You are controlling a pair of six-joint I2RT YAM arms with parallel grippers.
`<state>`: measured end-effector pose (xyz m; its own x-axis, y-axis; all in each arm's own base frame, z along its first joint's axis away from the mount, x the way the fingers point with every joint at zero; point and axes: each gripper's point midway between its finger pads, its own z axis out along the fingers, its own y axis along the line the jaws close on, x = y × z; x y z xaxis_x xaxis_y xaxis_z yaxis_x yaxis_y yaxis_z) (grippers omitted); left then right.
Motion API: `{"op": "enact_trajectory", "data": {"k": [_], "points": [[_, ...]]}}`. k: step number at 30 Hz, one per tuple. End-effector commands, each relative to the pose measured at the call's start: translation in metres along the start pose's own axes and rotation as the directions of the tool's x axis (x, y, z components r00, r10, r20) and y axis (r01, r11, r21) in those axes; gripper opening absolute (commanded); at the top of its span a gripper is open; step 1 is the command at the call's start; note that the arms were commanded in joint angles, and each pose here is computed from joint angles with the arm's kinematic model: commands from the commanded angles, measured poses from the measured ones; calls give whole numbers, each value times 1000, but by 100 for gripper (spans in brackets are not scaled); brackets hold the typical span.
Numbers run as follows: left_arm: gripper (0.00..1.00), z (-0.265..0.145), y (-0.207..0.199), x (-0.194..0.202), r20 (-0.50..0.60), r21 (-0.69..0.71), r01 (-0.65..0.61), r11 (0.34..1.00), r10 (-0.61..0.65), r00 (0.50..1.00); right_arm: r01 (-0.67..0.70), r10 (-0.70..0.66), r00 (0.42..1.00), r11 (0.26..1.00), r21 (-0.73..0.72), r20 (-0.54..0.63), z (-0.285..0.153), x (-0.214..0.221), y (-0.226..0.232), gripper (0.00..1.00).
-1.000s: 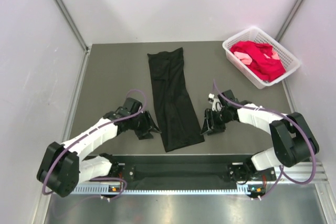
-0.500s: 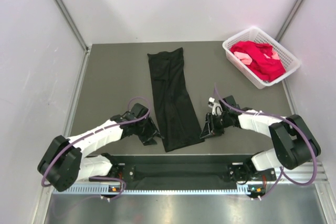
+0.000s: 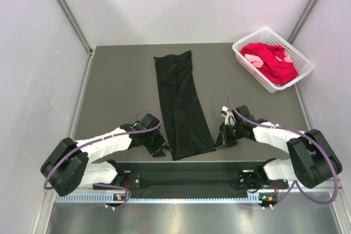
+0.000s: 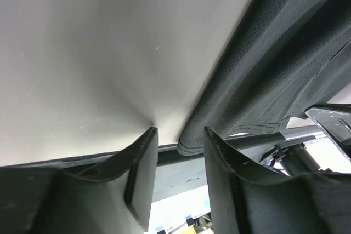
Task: Fold and stack the t-shirts
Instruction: Fold the tshirt
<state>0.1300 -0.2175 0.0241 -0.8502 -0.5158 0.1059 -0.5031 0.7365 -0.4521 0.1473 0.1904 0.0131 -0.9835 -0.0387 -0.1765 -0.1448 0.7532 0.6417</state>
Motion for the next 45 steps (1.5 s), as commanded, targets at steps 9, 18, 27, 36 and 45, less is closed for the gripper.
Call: {"op": "enact_trajectory", "data": {"k": [9,18,27,36,45], "points": [[51,15,-12,18,-29,-27,21,999,-21,999,1,-1,1000,1000,-12,25,-3,1,5,0],[34,24,5,22,-18,-144,36,989,-39,999,14,-13,999,1000,-15,37,-6,0,7,0],[0,20,22,23,-25,-177,-15,984,11,1000,27,-27,999,1000,-13,17,-6,12,8,0],[0,-2,45,18,27,-209,-64,976,72,997,35,-35,999,998,-45,-19,-1,45,17,0],[0,-2,39,21,8,-189,-105,976,108,994,32,-32,999,999,-43,-7,0,43,24,0]]}}
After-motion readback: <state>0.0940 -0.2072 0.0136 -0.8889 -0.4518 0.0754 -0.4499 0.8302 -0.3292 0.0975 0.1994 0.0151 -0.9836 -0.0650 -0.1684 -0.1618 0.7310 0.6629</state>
